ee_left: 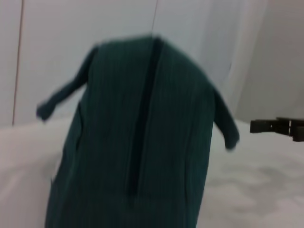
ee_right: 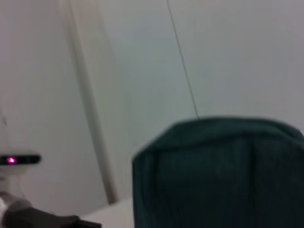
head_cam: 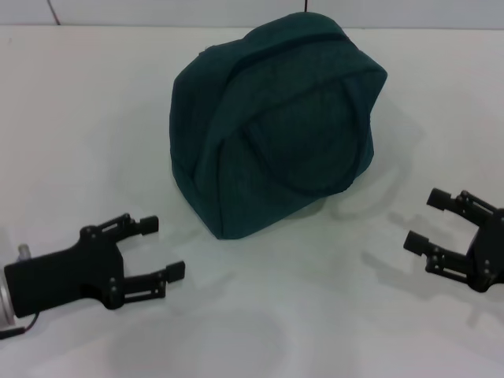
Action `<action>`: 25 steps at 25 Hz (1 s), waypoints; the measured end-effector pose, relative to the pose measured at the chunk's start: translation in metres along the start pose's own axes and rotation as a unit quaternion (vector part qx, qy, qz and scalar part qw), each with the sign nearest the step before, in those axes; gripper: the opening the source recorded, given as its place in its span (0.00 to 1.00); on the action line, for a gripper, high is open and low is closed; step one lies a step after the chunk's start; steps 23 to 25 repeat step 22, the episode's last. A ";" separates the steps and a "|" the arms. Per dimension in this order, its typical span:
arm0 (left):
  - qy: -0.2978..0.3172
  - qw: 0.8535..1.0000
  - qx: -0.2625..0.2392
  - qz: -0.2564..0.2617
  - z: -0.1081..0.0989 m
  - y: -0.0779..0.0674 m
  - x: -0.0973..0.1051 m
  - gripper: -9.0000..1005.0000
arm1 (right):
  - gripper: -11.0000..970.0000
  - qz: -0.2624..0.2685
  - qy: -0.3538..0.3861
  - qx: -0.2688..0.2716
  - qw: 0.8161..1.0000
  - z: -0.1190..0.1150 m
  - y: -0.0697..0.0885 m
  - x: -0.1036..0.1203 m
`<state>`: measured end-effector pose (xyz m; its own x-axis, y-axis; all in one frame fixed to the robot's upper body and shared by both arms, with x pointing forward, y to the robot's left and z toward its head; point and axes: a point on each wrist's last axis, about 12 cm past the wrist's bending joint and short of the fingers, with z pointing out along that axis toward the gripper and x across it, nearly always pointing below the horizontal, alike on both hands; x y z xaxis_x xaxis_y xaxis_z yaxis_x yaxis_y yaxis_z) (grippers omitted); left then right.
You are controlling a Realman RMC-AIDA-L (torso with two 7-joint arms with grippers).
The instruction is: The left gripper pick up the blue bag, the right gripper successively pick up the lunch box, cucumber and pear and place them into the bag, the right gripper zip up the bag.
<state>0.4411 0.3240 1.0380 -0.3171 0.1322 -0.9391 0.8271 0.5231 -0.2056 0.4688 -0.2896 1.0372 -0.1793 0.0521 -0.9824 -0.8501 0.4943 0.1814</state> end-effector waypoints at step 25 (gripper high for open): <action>-0.005 1.000 0.008 -0.005 0.001 -0.002 0.002 0.88 | 0.87 -0.012 0.037 0.005 0.999 -0.001 0.003 0.013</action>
